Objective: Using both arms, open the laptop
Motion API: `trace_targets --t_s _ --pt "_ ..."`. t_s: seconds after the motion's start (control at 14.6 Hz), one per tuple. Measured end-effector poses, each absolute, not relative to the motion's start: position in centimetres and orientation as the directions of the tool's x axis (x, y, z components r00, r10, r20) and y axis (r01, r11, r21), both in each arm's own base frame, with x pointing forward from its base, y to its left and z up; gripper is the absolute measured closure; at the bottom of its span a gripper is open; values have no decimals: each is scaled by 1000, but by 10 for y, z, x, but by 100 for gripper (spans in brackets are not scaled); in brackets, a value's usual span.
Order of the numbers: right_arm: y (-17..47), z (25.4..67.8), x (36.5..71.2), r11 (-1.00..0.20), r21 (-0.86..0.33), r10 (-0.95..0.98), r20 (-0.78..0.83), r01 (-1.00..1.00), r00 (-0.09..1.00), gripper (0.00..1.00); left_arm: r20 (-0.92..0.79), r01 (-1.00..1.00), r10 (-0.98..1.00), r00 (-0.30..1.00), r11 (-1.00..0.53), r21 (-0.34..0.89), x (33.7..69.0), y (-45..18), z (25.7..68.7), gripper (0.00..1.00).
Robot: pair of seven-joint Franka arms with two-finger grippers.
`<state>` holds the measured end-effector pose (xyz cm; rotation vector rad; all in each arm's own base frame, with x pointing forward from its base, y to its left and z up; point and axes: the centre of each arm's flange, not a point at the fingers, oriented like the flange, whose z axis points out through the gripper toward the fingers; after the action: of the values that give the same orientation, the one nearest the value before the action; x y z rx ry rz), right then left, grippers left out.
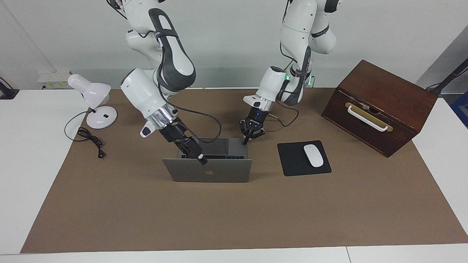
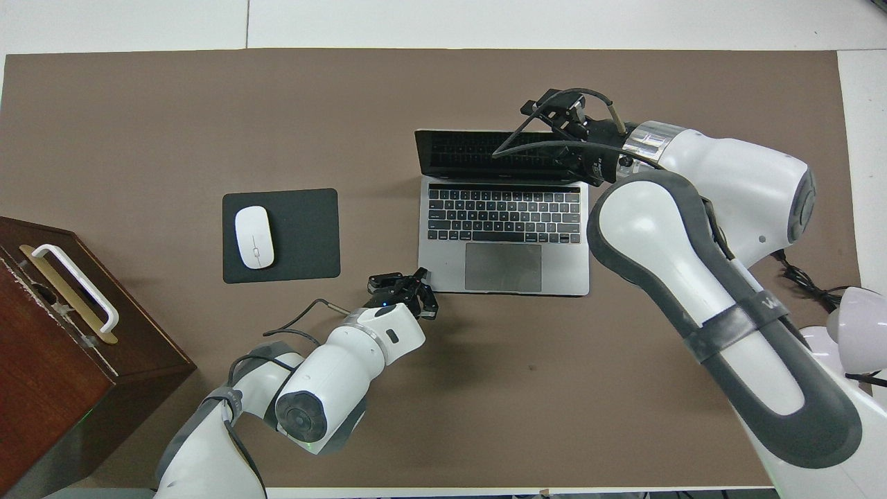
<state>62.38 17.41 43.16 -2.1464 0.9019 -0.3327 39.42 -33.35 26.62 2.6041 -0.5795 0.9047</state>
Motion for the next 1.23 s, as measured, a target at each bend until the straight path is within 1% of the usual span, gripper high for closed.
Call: trace_targets --t_s 0.48,0.55,0.62,0.68,0.96,1.1,1.23 --pt "173 431 625 -453 -740 -698 -52 -497 714 20 644 -473 -268 717 -865 166 394 -334 266 99" --pt "174 431 625 -454 -740 -696 -53 -496 716 14 644 -473 -268 717 -865 166 394 -334 266 99" --pt "177 431 624 -456 -740 -694 -53 -495 718 2 644 -473 -268 716 -865 166 394 -334 266 99" --pt "179 430 623 -458 -740 -691 -53 -493 721 0 644 -473 -268 716 -865 166 394 -334 266 99" --pt "183 432 620 -460 -739 -682 -60 -492 729 0 645 -472 -266 716 -865 167 395 -334 267 99" --pt "186 438 615 -448 -736 -676 -92 -507 731 0 647 -470 -262 716 -866 170 398 -337 266 99" --pt "189 447 607 -478 -718 -646 -102 -505 756 0 649 -464 -253 717 -868 175 402 -338 267 99"
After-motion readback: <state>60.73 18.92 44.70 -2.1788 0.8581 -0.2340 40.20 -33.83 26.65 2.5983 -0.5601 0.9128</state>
